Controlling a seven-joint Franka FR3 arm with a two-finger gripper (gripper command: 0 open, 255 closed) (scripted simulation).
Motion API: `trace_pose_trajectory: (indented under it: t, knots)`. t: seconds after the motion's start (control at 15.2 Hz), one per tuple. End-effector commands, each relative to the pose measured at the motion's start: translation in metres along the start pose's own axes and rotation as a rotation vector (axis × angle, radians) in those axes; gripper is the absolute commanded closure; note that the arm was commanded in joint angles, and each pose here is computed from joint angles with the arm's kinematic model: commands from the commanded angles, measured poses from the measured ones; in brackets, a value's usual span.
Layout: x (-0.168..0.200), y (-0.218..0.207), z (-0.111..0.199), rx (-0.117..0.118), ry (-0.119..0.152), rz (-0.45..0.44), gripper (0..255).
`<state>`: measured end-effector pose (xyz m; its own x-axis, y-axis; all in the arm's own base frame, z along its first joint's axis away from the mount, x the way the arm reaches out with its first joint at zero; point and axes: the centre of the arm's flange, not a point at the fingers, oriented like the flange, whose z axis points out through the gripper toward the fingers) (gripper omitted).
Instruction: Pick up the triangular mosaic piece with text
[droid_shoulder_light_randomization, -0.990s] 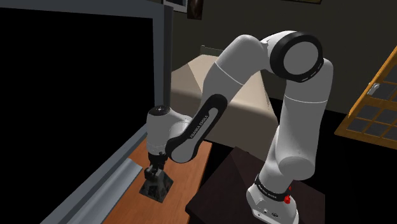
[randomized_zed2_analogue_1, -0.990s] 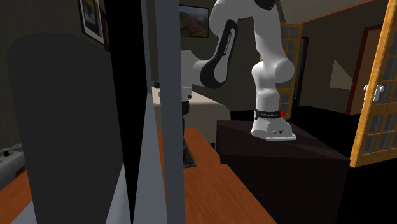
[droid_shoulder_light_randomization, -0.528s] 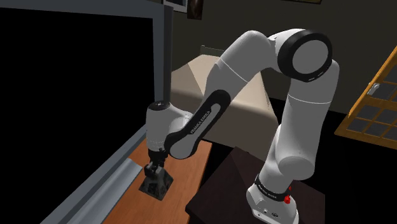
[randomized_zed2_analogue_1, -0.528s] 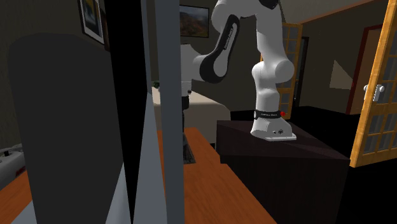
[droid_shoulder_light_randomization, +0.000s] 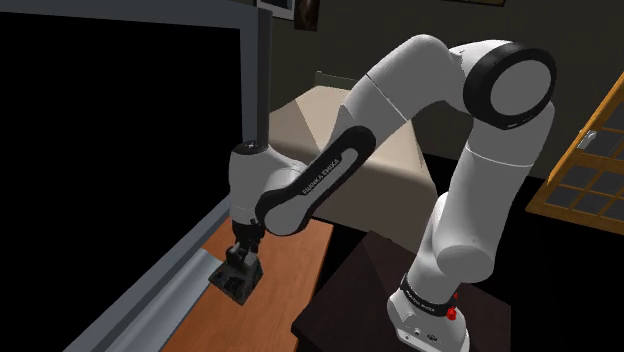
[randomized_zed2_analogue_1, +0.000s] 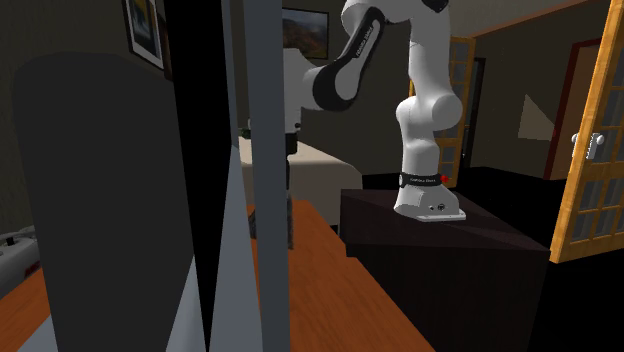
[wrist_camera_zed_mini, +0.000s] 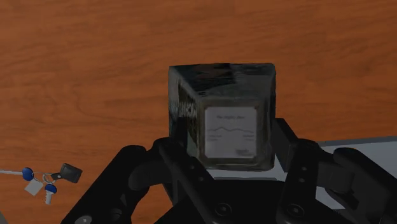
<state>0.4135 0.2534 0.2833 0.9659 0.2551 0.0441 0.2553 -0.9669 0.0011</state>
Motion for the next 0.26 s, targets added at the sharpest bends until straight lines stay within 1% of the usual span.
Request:
trace_pose_trajectory:
  t: [0.0,0.07,0.2]
  knots:
    - [0.001,0.0004,-0.011,0.0,0.0,0.0,255]
    - [0.0013,0.0004,-0.0163,0.0,0.0,0.0,255]
    - [0.0013,0.0004,-0.0171,0.0,0.0,0.0,255]
